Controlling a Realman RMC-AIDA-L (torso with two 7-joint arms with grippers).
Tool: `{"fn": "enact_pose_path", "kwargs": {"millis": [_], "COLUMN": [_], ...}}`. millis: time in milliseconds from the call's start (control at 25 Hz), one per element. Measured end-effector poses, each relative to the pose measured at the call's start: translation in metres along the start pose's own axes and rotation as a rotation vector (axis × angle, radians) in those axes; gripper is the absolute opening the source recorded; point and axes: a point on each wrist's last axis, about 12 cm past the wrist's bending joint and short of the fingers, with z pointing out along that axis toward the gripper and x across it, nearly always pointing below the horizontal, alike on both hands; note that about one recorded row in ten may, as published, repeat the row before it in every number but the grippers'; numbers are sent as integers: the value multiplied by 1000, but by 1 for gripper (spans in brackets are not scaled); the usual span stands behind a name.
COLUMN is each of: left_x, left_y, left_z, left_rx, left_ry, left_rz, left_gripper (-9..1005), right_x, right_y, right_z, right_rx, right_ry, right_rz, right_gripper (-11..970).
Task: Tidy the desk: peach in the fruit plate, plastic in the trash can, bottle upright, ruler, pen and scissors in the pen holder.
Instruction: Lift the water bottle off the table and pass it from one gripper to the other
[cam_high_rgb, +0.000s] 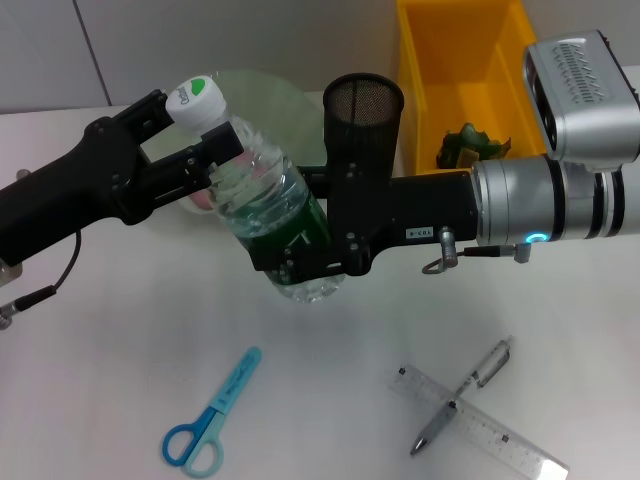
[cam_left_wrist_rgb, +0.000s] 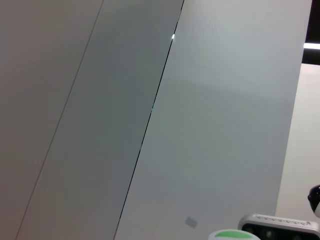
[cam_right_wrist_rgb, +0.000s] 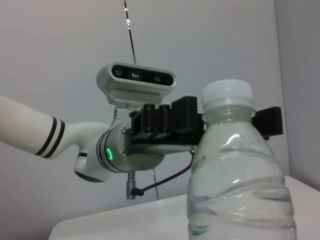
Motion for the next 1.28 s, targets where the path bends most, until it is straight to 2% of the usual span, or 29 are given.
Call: {"fn": "enact_pose_path", "kwargs": {"millis": [880,1280], "left_x": [1,0], "left_y": [-1,-1], "left_z": [2,2], "left_rx": [12,14], "left_ry": [-13,-16], "left_rz": [9,3], "left_gripper": [840,710], "right_x": [0,-1], "right_y": [0,0], "right_z": [0,0], "right_rx": [-2,-1], "right_ry": [-4,-6], "right_rz": [0,0], "right_gripper": [766,767]}}
